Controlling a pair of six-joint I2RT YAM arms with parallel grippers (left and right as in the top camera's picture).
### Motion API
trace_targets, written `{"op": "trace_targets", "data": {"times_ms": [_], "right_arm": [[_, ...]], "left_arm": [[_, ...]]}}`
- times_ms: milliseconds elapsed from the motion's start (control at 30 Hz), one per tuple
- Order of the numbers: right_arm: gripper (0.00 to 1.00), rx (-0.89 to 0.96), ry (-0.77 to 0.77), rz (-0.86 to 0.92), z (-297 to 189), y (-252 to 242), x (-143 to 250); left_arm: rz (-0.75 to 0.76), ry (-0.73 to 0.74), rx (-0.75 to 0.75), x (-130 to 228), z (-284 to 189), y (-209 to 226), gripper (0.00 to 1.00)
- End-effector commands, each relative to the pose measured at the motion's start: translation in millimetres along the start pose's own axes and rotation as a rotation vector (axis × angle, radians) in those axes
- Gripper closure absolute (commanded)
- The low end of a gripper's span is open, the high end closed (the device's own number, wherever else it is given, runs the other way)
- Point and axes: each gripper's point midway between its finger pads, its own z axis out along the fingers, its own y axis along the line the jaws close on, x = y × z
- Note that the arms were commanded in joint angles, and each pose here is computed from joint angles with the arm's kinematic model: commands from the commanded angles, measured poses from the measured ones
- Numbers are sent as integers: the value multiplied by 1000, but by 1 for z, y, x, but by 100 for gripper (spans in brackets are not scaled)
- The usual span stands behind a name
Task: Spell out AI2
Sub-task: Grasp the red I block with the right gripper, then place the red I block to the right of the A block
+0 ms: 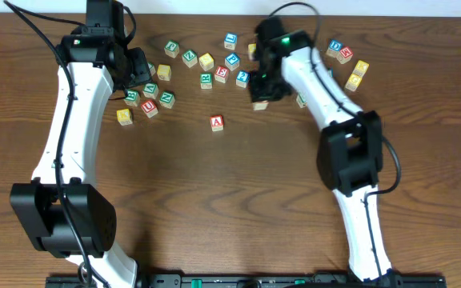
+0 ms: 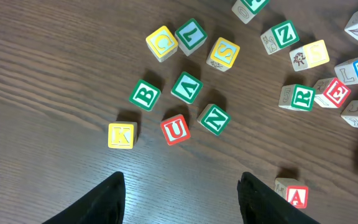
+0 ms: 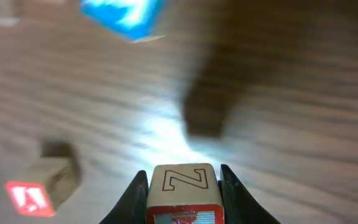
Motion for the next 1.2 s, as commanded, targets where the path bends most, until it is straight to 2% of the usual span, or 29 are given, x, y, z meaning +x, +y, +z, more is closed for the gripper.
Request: {"op": "trace_targets", "data": {"times_ms": [0, 300, 533, 700, 1033, 1167], "right_arm": [[91, 37, -41, -75, -12, 24, 2], [92, 84, -90, -153, -3, 58, 6], [93, 110, -80, -169, 12, 62, 16], [93, 121, -66, -125, 20, 56, 21], [91, 275, -143, 82, 13, 28, 12], [91, 275, -148, 120, 13, 26, 12]], "left_arm": [[7, -26, -5, -4, -10, 3, 42], [7, -25, -5, -3, -10, 3, 42], [7, -25, -5, -3, -10, 3, 42], [7, -25, -5, -3, -10, 3, 42], [7, -25, -5, -3, -10, 3, 42], [7, -25, -4, -3, -10, 3, 42]]}}
